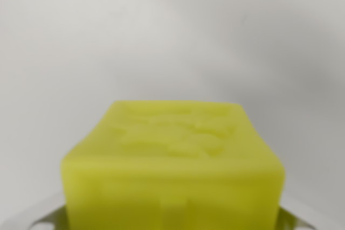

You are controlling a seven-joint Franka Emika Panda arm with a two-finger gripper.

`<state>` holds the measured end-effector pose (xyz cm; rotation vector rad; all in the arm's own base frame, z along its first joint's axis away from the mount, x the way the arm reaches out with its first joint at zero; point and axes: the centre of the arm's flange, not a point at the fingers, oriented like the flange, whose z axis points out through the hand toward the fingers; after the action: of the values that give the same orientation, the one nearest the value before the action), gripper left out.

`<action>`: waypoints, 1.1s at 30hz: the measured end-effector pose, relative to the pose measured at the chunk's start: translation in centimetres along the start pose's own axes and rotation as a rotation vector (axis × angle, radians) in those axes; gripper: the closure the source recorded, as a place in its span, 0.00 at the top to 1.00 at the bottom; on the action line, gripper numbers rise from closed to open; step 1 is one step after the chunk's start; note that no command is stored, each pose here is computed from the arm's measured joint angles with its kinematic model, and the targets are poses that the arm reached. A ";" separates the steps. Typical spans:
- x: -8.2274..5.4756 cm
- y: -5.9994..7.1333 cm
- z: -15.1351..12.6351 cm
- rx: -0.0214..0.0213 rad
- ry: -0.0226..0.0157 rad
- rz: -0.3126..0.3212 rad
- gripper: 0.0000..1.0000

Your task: Pick yellow cube

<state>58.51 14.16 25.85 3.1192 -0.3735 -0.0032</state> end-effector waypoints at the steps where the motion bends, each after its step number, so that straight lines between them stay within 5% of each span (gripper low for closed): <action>1: 0.0 0.0 -0.2 -0.0001 -0.0002 0.000 0.00; 33: 0.0 0.0 -8.3 0.0000 -0.0003 0.000 0.00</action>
<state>58.51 14.16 34.11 3.1193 -0.3732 -0.0037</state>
